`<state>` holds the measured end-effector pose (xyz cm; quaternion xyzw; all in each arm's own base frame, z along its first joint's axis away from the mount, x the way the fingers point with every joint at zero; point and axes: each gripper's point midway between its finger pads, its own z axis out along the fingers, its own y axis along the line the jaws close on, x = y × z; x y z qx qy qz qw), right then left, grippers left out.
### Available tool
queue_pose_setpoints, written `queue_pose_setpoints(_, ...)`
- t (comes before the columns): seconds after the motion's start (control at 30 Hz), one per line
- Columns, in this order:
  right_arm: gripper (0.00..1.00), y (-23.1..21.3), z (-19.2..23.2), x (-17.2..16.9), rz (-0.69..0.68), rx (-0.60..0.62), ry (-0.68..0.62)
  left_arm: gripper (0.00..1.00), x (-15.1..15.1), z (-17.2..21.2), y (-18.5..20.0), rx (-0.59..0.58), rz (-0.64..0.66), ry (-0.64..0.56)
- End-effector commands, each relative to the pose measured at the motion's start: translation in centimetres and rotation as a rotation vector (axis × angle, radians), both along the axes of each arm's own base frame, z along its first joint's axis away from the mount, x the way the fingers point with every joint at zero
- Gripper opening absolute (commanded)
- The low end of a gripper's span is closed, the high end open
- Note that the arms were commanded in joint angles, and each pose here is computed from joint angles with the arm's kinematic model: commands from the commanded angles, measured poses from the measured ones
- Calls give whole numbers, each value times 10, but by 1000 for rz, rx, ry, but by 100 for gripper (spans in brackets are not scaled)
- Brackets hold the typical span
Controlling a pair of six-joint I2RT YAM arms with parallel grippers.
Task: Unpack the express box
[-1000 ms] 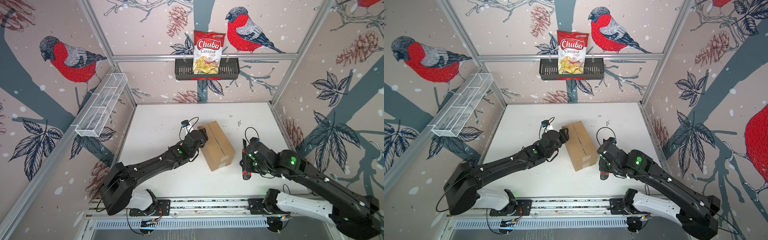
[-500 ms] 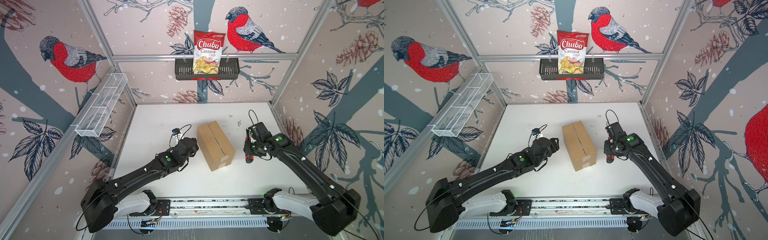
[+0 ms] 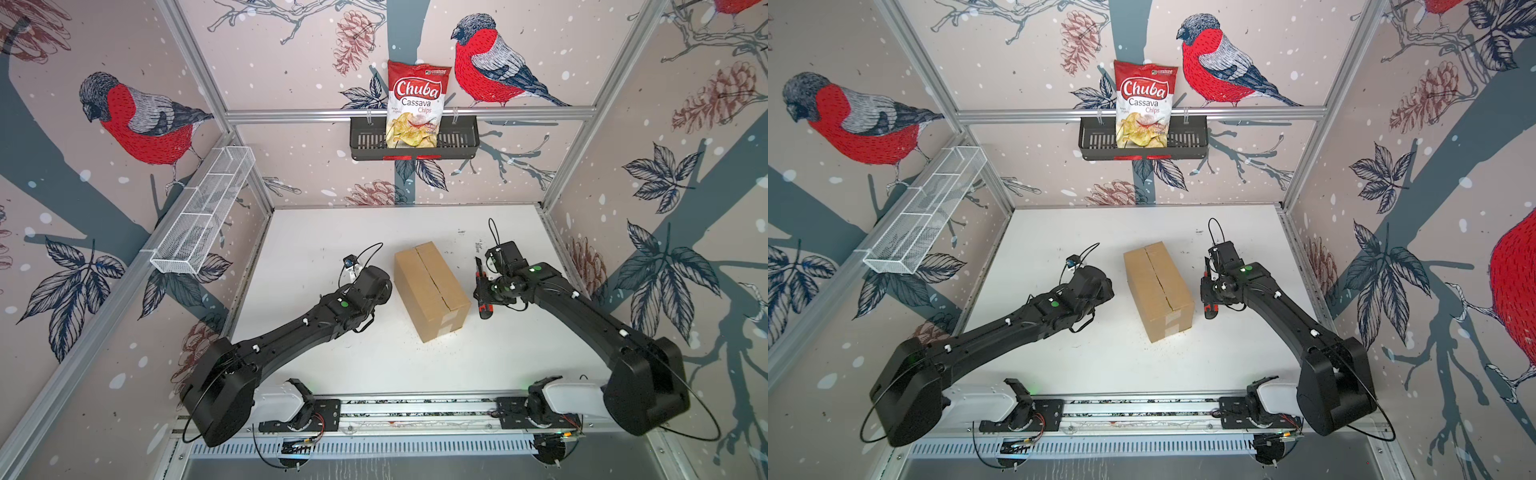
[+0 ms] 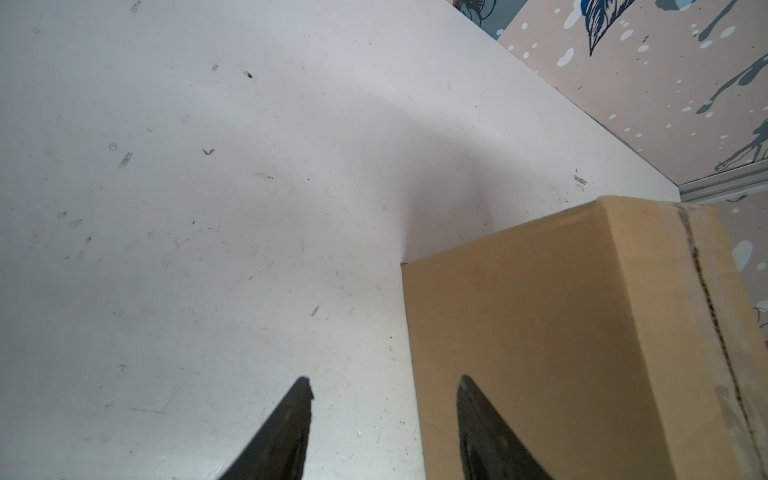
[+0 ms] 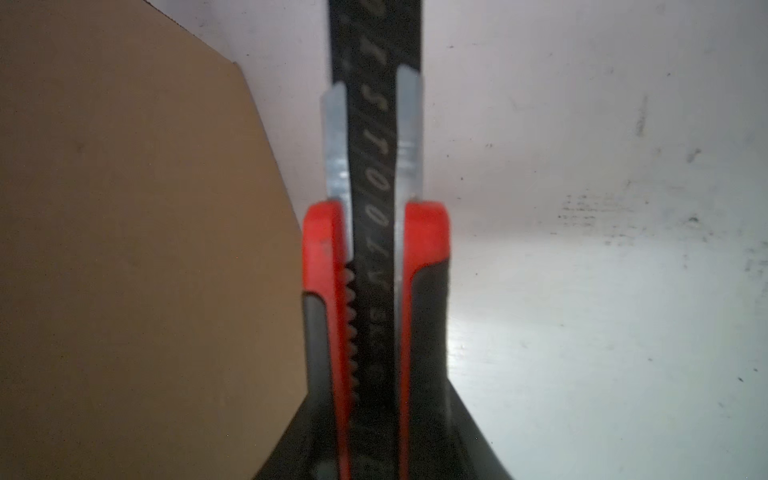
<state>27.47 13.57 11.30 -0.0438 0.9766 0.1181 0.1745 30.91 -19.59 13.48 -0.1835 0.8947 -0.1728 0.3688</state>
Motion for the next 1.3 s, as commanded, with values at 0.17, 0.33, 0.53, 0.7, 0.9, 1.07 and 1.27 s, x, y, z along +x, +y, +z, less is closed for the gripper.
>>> queue_pose_setpoints(0.17, 5, 18, -14, -4, 81, 52, 3, 55, 25, 7, -25, -21, -55, -28)
queue_pose_setpoints(0.33, 5, 32, -19, -10, 106, 73, 12, 54, 40, 6, -36, -24, -73, -33)
queue_pose_setpoints(0.53, 5, 60, -14, -20, 146, 115, 2, 54, 67, 11, -51, -21, -111, -53)
queue_pose_setpoints(0.7, 5, 82, -13, -34, 161, 137, 7, 53, 97, 18, -56, -12, -123, -75)
queue_pose_setpoints(0.9, 5, 111, -13, -56, 183, 185, 24, 52, 135, 31, -49, 16, -137, -108)
queue_pose_setpoints(1.07, 5, 92, -16, -55, 119, 165, 27, 52, 152, 36, -3, 117, -26, -55)
queue_pose_setpoints(1.27, 5, 43, -20, -22, 5, 118, 11, 51, 134, 53, 45, 166, 55, -78)
